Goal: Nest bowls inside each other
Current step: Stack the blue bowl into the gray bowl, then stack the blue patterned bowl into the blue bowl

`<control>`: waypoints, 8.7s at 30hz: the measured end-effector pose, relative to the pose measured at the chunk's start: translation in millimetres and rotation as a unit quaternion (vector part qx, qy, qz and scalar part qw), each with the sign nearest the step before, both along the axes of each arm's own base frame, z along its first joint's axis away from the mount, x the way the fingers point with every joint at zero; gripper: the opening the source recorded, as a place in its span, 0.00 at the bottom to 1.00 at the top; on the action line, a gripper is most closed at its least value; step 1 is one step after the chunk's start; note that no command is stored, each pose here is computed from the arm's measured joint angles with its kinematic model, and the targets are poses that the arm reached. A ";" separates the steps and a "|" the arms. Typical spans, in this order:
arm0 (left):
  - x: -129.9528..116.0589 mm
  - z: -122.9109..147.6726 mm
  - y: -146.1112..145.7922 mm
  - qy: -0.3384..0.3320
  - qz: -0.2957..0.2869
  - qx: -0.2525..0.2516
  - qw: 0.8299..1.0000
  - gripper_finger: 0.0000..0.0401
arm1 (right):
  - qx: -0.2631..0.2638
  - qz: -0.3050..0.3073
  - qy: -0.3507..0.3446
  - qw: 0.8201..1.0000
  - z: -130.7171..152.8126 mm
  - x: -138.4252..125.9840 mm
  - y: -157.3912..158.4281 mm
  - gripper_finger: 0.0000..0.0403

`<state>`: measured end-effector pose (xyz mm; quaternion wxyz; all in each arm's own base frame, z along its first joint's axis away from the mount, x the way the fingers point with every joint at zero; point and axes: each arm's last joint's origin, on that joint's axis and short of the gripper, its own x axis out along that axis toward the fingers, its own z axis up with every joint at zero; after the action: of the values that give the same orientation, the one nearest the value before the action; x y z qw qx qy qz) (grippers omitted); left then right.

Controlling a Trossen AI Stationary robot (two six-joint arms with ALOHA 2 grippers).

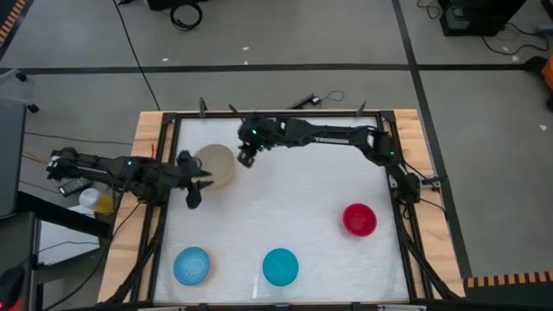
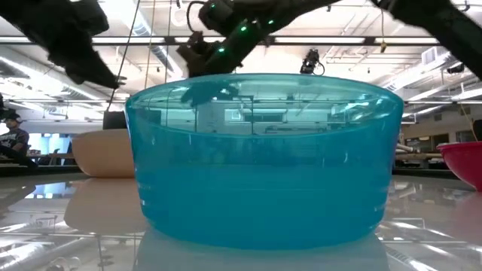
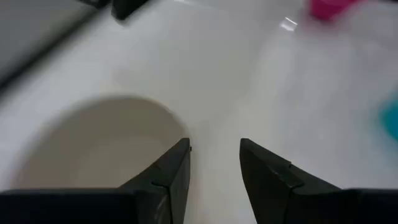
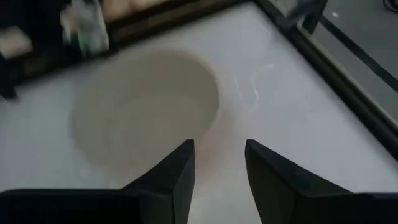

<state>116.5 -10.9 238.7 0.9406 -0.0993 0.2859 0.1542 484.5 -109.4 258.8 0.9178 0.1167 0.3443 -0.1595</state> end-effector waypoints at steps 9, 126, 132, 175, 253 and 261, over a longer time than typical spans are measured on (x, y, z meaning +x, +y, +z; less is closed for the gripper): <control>18.5 -1.3 -28.9 -0.020 -0.074 -0.017 0.997 0.35 | 0.009 0.026 -0.024 0.999 -24.2 -89.7 70.7 0.37; 79.1 -26.3 16.5 -0.018 0.058 -0.189 0.980 0.35 | 0.208 -0.258 0.379 0.864 6.4 -241.5 161.3 0.35; 82.3 -30.0 10.1 0.008 -0.022 -0.229 0.973 0.35 | 0.329 -0.132 0.177 0.918 -3.6 -202.2 169.0 0.34; 15.3 -15.2 1.1 0.071 0.028 -0.290 0.954 0.35 | 0.186 0.185 0.182 0.948 -102.2 -93.0 254.5 0.25; -11.0 -31.4 -100.3 0.263 -0.132 -0.342 0.892 0.35 | 0.067 -0.021 0.138 0.988 14.1 -15.9 27.8 0.39; -7.2 -49.4 -121.5 0.302 -0.144 -0.302 0.892 0.35 | 0.081 0.023 0.134 0.987 -7.5 -6.0 85.4 0.38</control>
<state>109.3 -132.4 189.3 0.7451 -0.2852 0.6005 -0.0544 478.6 -24.0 251.4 0.8546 0.1601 0.4781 -0.1244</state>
